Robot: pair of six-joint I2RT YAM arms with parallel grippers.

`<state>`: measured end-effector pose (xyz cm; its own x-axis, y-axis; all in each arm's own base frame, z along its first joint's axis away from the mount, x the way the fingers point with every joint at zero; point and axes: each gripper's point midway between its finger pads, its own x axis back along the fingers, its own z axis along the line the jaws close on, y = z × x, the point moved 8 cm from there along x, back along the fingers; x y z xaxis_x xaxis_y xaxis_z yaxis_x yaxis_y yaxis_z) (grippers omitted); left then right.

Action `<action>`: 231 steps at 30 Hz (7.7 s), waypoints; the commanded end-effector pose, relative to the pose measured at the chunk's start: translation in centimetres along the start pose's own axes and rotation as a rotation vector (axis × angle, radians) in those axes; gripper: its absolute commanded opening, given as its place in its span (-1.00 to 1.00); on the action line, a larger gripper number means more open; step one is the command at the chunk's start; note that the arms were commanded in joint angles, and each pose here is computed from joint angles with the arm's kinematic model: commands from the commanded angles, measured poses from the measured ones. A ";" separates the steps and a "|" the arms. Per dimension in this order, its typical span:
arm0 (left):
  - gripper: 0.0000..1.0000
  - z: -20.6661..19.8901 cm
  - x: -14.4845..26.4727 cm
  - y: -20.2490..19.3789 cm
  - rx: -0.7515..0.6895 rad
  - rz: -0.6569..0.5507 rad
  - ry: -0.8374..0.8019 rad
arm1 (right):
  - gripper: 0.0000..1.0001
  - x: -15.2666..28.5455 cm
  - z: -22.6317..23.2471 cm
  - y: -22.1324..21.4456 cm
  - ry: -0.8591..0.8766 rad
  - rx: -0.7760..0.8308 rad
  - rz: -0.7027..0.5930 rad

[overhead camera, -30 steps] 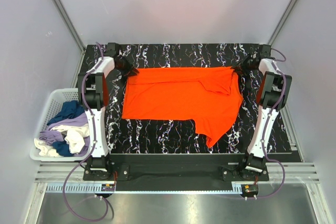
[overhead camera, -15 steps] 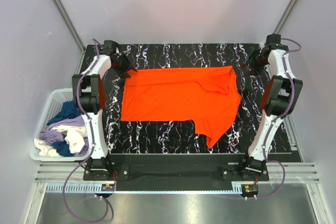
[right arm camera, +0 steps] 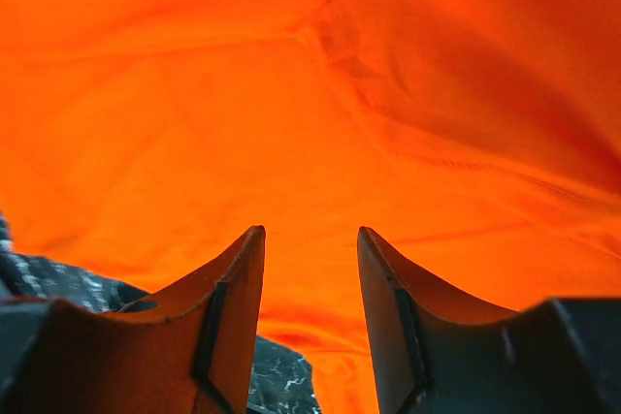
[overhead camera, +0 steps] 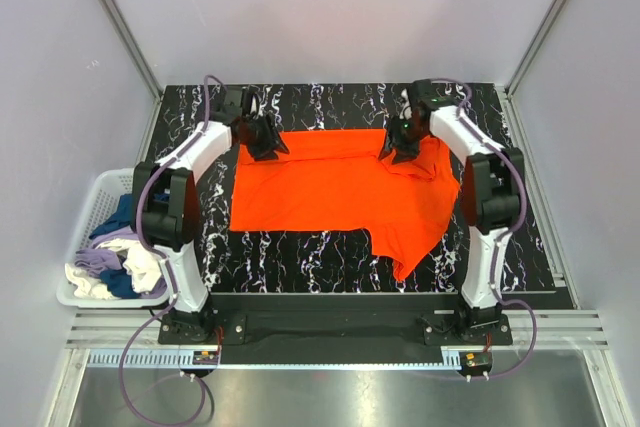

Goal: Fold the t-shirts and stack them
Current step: Fold the tshirt

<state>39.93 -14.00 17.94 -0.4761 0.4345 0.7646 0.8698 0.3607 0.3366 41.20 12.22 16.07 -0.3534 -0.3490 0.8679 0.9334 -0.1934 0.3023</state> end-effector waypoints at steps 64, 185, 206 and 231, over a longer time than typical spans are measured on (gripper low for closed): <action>-0.03 7.3 0.0 4.6 0.132 -0.037 0.081 | -0.38 -1.1 0.6 1.2 -0.004 -0.097 0.179; -0.01 -15.7 -13.9 -7.3 -0.118 0.070 -0.284 | -0.09 1.5 -11.2 -0.3 -0.134 -0.257 0.053; -0.01 -16.7 -15.9 -10.1 -0.087 0.121 -0.233 | -0.28 -0.9 -11.2 0.4 -0.081 -0.279 0.106; -0.05 -16.1 -12.6 -9.0 -0.203 0.070 -0.288 | -0.83 0.4 -11.7 -2.6 0.137 -0.594 0.152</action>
<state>39.63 -36.36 10.10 -0.3479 0.6453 0.6801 0.9331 0.1678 0.3181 37.58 3.23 9.58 -0.1836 -0.5121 0.8391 0.8254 -0.5440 -0.1513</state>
